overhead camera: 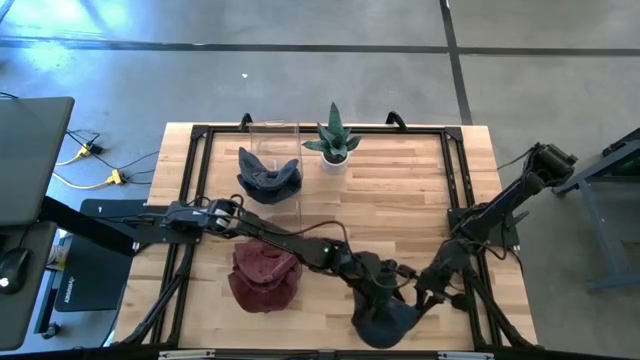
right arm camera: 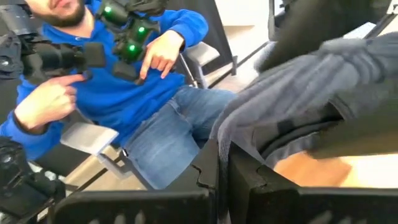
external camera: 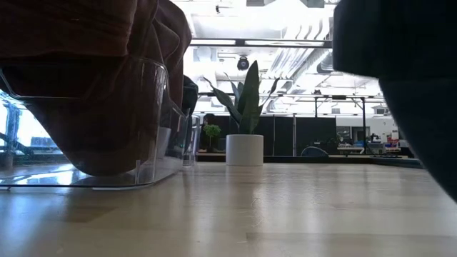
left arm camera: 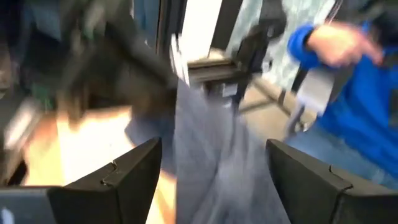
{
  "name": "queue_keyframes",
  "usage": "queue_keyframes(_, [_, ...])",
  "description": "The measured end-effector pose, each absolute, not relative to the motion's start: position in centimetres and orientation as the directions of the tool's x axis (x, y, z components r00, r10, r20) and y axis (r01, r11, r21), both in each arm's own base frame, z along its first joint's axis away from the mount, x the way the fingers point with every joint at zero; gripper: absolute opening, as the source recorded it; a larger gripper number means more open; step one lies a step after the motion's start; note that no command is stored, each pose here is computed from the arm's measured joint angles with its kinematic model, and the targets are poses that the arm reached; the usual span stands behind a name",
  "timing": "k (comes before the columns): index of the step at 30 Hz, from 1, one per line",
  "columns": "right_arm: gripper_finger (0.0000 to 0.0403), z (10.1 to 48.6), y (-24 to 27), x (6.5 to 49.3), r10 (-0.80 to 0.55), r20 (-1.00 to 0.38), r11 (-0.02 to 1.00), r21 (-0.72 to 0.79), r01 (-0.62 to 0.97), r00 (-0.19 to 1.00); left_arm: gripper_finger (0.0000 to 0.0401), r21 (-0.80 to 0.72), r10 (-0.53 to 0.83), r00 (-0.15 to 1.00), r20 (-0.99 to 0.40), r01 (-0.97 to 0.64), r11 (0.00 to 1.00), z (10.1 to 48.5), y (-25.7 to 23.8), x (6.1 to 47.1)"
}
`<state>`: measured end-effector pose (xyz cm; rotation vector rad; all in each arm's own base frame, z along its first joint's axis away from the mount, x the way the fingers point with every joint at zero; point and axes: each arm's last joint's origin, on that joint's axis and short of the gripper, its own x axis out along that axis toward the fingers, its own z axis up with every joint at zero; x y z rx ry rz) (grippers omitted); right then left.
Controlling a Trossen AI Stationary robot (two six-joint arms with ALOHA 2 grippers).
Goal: Pick & Place hat
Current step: Put the blue cap into the top transparent bin
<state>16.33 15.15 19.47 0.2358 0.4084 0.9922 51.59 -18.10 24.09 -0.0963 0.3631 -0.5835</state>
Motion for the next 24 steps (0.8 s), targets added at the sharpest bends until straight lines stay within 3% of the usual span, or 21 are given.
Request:
queue_keyframes(6, [0.0009, 19.4, 15.0, 16.4, 0.844, -0.232, 0.536, 0.376, -0.756, 0.483, 0.027, -0.231, -0.568, 0.748, -0.345, 0.519, 0.823, 22.8, -18.1, 51.7])
queue_keyframes(13, [0.0003, 19.3, 15.0, 16.3, 0.845, -0.246, 0.535, 0.39, -0.749, 0.475, 0.0223, -0.254, -0.643, 0.704, -0.303, 0.59, 0.766, 23.5, -18.3, 51.6])
queue_keyframes(24, [0.0017, 19.2, 15.0, 16.3, 0.85, -0.255, 0.527, 0.412, -0.743, 0.461, 0.0096, -0.348, -0.794, 0.582, -0.176, 0.717, 0.603, 24.6, -18.4, 51.6])
